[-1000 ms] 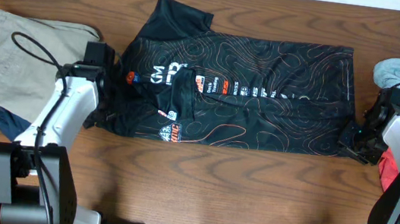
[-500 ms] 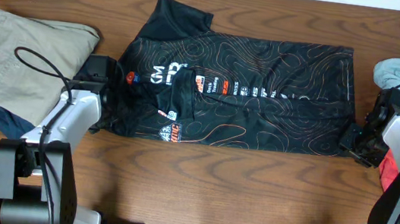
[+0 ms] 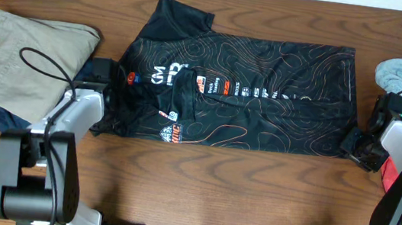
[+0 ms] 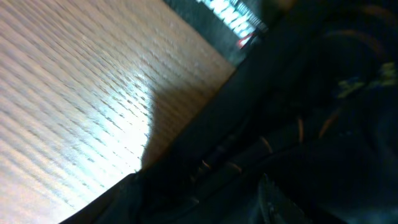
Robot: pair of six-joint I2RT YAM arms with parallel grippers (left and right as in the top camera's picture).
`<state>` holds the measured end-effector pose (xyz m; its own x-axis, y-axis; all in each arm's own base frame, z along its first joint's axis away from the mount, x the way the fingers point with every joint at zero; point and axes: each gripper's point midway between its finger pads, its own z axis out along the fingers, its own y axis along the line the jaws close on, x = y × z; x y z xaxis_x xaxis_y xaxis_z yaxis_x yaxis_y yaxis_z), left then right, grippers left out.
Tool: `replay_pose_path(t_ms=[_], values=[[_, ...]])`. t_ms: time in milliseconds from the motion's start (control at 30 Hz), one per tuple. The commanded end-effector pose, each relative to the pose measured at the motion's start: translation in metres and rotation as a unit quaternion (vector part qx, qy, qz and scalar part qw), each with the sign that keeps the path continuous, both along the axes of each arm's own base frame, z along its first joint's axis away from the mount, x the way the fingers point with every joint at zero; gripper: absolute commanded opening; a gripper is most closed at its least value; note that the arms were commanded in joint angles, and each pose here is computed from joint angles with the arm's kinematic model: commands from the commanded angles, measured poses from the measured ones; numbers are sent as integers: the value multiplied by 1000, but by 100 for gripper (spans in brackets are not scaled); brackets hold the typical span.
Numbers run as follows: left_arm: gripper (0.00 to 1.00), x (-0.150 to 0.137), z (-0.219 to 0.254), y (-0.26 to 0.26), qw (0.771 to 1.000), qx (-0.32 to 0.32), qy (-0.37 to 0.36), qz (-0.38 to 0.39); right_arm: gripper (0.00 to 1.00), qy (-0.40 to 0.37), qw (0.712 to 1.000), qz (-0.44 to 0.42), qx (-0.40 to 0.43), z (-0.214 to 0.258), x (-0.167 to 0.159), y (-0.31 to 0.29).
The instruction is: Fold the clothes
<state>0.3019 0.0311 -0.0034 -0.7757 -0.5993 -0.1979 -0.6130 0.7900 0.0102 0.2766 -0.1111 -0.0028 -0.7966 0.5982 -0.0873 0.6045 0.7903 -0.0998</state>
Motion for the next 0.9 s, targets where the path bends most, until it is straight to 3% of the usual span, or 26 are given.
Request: replay_pose_path(t_ms=[0, 133, 233, 400, 500, 633, 867], values=[[62, -7, -13, 4, 1000, 8, 21, 5, 40, -5, 1000, -18, -8, -9, -8, -1], [62, -5, -14, 4, 1000, 8, 19, 5, 36, -6, 1000, -18, -9, -16, -13, 0], [61, -5, -14, 5, 1000, 8, 19, 5, 24, -5, 1000, -18, -8, -16, -13, 1], [46, -6, -15, 4, 1000, 8, 21, 5, 1, -7, 1000, -18, -9, -16, -12, 0], [36, -9, -15, 4, 1000, 7, 26, 5, 1, -7, 1000, -18, -9, -16, -12, 0], [31, -20, -16, 4, 999, 7, 50, 5, 1, 0, 1000, -18, -8, -16, -15, 1], [20, -76, -12, 2, 986, 3, 164, 4, 1, 61, 997, -44, 3, -16, -48, 4]])
